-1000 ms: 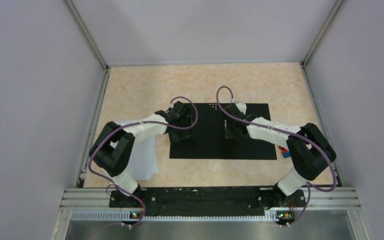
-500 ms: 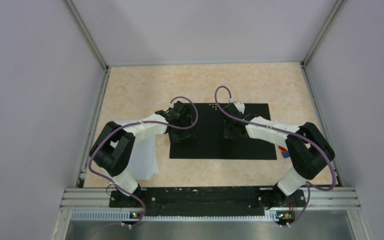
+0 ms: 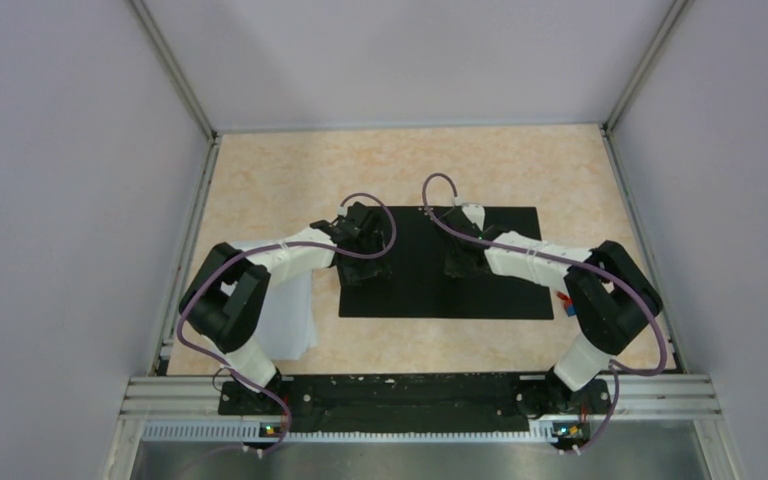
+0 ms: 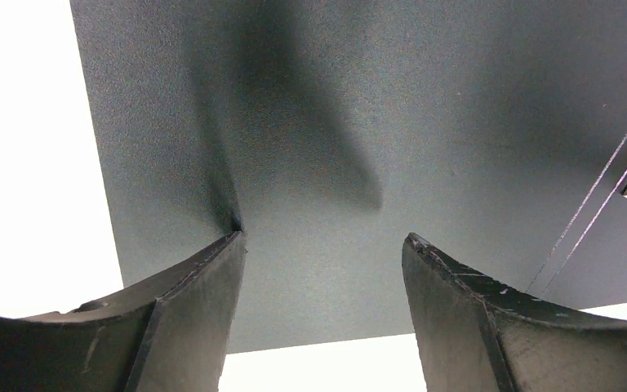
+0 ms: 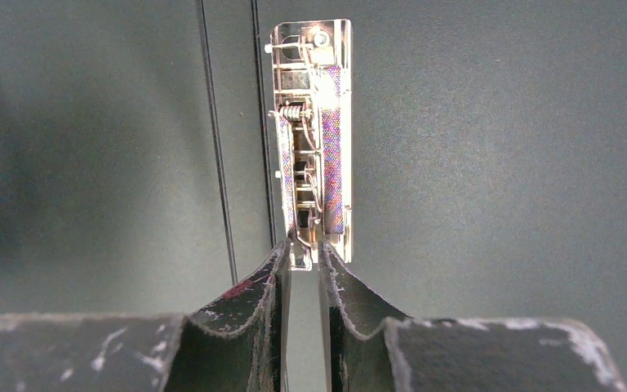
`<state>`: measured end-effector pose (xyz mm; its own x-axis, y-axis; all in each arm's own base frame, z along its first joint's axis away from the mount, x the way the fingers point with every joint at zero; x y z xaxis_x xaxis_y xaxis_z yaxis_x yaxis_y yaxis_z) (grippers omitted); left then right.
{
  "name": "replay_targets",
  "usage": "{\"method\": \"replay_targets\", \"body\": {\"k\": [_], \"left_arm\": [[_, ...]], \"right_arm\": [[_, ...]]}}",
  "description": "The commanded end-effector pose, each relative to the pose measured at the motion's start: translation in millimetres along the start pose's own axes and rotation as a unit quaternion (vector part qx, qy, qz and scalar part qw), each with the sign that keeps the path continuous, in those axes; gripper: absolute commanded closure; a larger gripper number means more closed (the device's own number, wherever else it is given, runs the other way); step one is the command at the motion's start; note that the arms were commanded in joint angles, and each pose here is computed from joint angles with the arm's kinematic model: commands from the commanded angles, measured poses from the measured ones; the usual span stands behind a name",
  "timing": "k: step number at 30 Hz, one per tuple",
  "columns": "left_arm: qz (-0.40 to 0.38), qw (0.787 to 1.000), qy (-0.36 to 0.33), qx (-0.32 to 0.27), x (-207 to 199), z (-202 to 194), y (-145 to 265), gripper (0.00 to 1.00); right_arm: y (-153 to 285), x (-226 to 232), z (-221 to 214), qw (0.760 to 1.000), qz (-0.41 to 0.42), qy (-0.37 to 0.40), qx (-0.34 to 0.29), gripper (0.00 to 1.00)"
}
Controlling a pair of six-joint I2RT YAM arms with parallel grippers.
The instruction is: Put the files into the folder
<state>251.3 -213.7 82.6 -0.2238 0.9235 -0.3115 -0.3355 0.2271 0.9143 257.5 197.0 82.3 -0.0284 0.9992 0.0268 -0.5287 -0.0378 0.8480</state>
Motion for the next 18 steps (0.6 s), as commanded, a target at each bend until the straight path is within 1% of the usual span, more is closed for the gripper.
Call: {"method": "replay_targets", "body": {"k": [1,7,15,16,17,18], "left_arm": [[0.052,0.998,-0.005,0.026,22.7,-15.4,-19.4,0.24],[0.052,0.998,-0.004,0.026,22.7,-15.5,-19.5,0.24],[0.057,0.998,-0.004,0.025,25.0,-15.6,-19.1,0.24],[0.059,0.998,-0.004,0.025,25.8,-15.9,-19.3,0.24],[0.060,0.998,-0.004,0.025,26.4,-15.6,-19.5,0.24],[0.061,0.998,-0.004,0.025,26.7,-15.5,-19.5,0.24]], "right_arm": [[2.5,3.5,8.1,1.000,-0.016,0.010,-0.016,0.82],[1.7,12.9,7.0,1.000,-0.007,0.023,-0.016,0.82],[1.7,10.6,4.6,0.999,-0.030,0.030,-0.017,0.83],[2.7,9.5,5.1,0.999,-0.033,0.030,-0.018,0.83],[3.4,8.3,5.1,0.999,-0.036,0.030,-0.020,0.87],[4.3,8.0,5.8,0.999,-0.036,0.029,-0.022,0.93]]}}
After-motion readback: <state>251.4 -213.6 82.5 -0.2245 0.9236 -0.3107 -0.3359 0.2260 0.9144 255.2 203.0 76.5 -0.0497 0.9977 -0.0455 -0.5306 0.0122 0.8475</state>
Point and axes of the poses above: each gripper's point midway between its finger pads, its own y axis back along the fingers, its own x axis along the line the jaws close on, z = x × y, the point moved 6 cm from there along y, back along the fingers, and after that the axes turned 5 degrees about y, right-handed, at the moved point
